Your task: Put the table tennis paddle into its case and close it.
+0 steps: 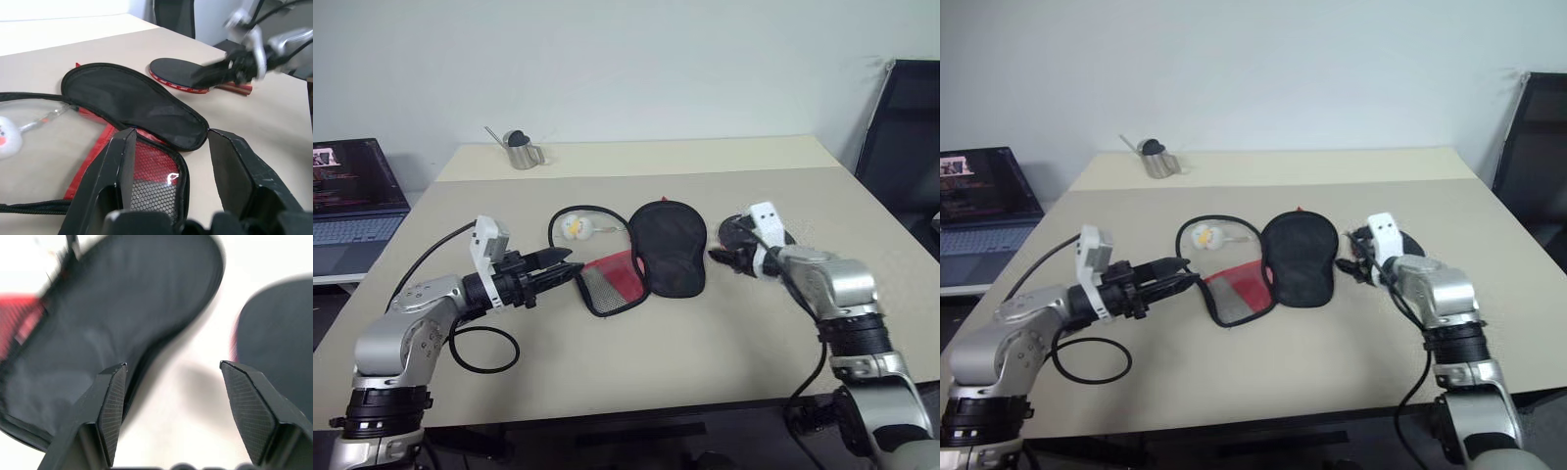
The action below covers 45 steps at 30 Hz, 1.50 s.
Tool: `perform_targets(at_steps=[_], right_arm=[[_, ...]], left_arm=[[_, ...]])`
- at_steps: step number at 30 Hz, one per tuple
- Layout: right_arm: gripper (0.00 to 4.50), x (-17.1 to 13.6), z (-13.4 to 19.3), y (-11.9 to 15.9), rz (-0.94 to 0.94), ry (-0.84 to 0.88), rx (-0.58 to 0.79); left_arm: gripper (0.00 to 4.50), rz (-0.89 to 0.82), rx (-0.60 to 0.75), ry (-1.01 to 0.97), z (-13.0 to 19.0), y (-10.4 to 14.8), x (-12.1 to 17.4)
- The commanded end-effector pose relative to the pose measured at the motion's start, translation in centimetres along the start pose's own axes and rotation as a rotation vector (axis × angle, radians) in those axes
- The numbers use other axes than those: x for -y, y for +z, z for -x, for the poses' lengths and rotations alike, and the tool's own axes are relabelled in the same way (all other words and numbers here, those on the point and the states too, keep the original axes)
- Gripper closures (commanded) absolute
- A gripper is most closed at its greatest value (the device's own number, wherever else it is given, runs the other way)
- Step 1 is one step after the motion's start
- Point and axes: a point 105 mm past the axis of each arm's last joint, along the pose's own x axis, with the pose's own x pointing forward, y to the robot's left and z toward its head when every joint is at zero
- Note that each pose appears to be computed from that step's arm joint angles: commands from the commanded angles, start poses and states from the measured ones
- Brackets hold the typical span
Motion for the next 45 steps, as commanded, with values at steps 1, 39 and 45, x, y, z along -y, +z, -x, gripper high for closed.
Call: perform_targets(at_steps=[1, 39, 45], right_arm=[[0.32, 2.8, 2.4, 1.3, 0.07, -0.05, 0.067], [2.83, 9.6, 1.8, -8.5, 0.0, -0.115, -0.257], [3.43, 10.2, 1.9, -7.3, -0.044, -0.205, -0.205]], left_arm=[[2.0, -0.064, 0.036, -0.039, -0.7, 1.7, 1.0], [2.0, -0.11, -0.002, -0.165, -2.1, 2.6, 2.5], [2.0, -0.11, -0.006, -0.126, -1.1, 2.5, 2.1]])
